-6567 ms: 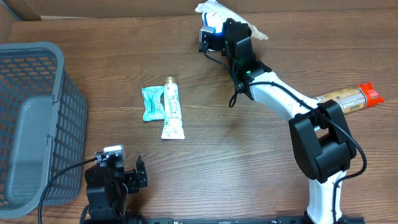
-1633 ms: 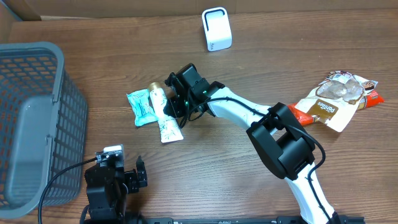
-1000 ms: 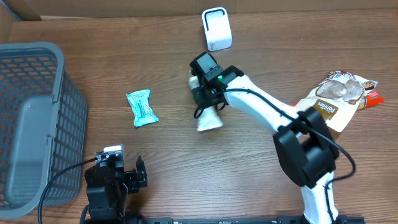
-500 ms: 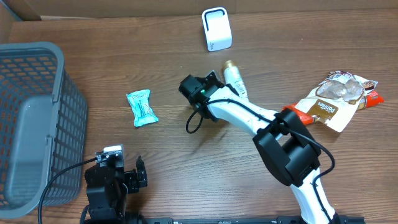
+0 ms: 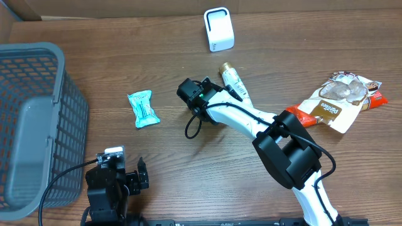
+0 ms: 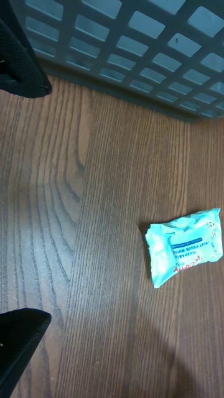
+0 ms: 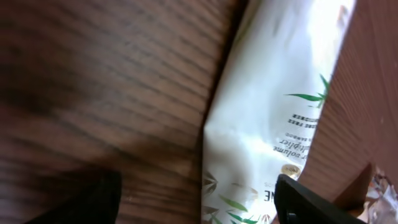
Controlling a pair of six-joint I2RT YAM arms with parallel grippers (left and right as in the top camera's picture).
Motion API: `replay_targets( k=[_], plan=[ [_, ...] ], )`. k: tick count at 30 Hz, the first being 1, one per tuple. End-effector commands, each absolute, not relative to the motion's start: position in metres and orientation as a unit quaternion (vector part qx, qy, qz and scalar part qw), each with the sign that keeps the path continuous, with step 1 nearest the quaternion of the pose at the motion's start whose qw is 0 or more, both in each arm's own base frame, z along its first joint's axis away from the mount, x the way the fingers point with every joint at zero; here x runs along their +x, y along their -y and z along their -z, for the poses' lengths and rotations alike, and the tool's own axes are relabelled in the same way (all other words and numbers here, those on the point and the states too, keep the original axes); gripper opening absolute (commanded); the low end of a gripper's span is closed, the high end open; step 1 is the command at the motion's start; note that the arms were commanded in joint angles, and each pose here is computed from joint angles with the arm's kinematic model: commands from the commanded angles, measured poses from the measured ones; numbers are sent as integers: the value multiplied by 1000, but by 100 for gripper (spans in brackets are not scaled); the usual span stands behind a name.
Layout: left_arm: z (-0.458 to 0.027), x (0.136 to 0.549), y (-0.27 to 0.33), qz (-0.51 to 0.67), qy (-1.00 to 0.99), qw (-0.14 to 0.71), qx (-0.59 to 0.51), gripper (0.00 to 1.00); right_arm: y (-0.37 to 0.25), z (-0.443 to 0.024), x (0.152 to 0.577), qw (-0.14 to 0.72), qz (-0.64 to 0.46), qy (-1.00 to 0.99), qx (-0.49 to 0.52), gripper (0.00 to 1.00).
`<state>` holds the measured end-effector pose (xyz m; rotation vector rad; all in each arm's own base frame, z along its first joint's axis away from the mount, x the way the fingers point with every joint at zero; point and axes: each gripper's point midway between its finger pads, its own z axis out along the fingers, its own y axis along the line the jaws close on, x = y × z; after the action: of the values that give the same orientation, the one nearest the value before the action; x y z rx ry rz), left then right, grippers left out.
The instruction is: Scan the item barcode
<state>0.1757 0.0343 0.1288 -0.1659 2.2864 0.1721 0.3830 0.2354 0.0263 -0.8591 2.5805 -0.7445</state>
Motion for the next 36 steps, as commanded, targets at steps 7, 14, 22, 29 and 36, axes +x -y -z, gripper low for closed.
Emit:
replay_targets(
  k=[7,14,22,29,36],
  plan=[
    [-129,176,-34,-69,-907,411,-58,100,-182,-8,370,83,294,-901,-309,79],
    [-129,176,-34,-69,-907,411,-58,99,-173,-3,366,64,285,-908,-301,25],
    [-129,176,-34,-69,-907,410,-58,100,-173,-6,363,58,284,-908,-301,4],
    [-129,176,-34,-69,-907,411,-58,100,-217,-45,346,39,138,-946,-289,4],
    [-129,176,-34,-69,-907,411,-58,99,-296,-120,303,48,-141,-916,-373,4]
  ],
)
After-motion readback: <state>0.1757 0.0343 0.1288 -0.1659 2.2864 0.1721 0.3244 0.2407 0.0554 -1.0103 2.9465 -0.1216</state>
